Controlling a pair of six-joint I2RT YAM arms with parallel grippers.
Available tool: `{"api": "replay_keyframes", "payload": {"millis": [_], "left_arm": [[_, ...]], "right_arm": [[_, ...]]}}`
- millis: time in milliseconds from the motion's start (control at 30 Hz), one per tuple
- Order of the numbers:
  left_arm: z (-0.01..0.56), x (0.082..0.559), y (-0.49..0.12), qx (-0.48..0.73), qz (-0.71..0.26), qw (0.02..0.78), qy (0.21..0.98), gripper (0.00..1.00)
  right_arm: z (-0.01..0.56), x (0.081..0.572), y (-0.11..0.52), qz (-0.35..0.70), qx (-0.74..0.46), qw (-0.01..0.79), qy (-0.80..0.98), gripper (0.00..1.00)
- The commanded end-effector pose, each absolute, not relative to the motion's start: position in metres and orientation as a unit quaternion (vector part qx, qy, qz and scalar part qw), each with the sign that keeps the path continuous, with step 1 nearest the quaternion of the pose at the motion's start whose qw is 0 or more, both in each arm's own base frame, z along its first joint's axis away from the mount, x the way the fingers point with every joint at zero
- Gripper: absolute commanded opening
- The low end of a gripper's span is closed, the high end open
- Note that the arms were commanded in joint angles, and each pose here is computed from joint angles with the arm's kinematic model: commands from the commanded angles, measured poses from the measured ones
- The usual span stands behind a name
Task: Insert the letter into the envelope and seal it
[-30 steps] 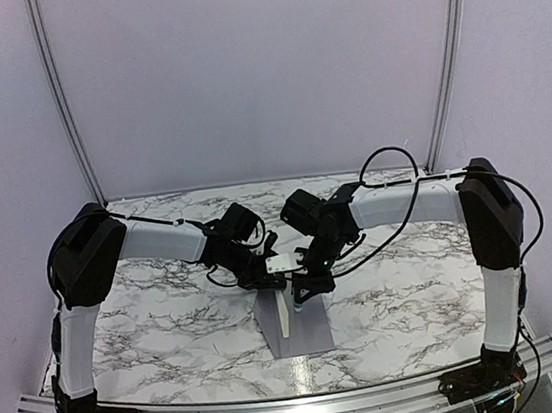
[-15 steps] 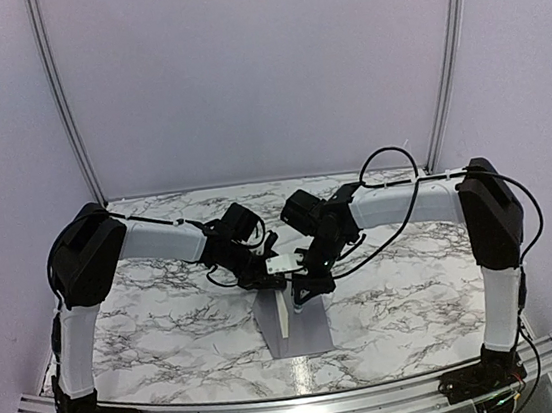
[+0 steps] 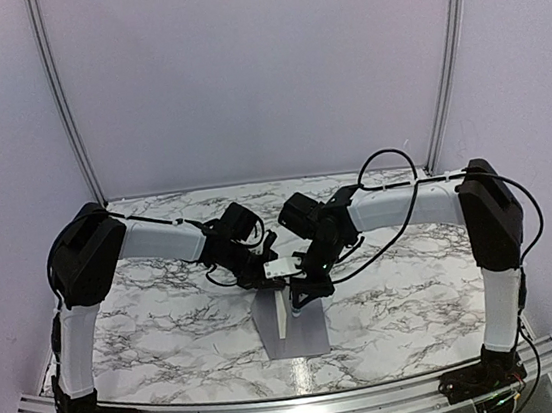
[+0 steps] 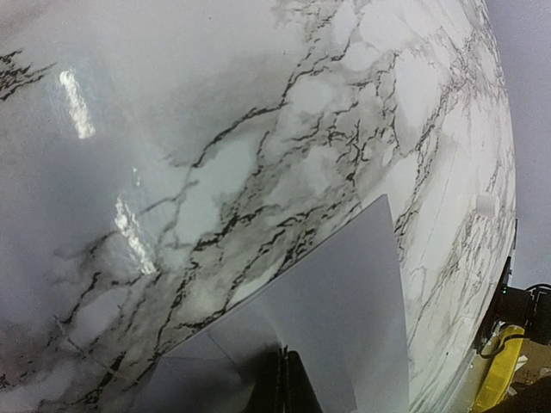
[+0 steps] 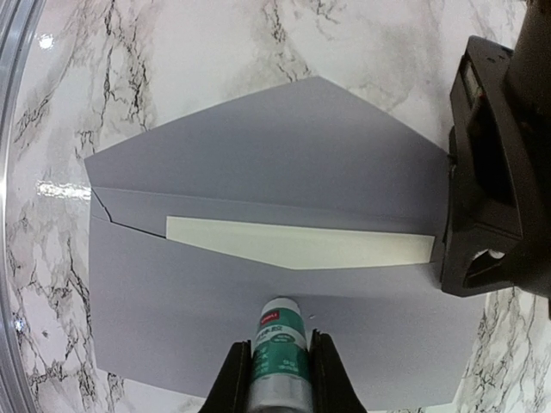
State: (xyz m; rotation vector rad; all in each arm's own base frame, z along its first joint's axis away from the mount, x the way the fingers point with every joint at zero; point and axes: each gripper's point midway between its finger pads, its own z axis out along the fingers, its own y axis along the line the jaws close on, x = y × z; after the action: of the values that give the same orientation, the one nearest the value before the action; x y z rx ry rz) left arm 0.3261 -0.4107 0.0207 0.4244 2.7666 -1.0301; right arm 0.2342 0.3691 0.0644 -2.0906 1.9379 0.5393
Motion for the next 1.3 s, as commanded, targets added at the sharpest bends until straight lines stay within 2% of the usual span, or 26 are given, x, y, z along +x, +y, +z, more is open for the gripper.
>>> {"api": "replay_keyframes", "payload": {"millis": [0, 500, 1067, 1267], "left_arm": [[-0.006, 0.321, -0.394, 0.132, -0.313, 0.054, 0.939, 0.0], [-0.008, 0.316, -0.396, 0.14, -0.322, 0.042, 0.935, 0.0], [-0.012, 0.315, -0.398, 0.14, -0.324, 0.037, 0.935, 0.0], [-0.011, 0.317, -0.398, 0.137, -0.324, 0.038, 0.935, 0.0]], "right_arm": [[0.05, 0.225, 0.36, 0.163, -0.718, 0.096, 0.67, 0.0], [0.053, 0.271, 0.36, 0.123, -0.682, 0.136, 0.708, 0.0], [0.056, 0.283, 0.36, 0.095, -0.675, 0.157, 0.714, 0.0], [0.054, 0.275, 0.361, 0.108, -0.683, 0.14, 0.709, 0.0]]}}
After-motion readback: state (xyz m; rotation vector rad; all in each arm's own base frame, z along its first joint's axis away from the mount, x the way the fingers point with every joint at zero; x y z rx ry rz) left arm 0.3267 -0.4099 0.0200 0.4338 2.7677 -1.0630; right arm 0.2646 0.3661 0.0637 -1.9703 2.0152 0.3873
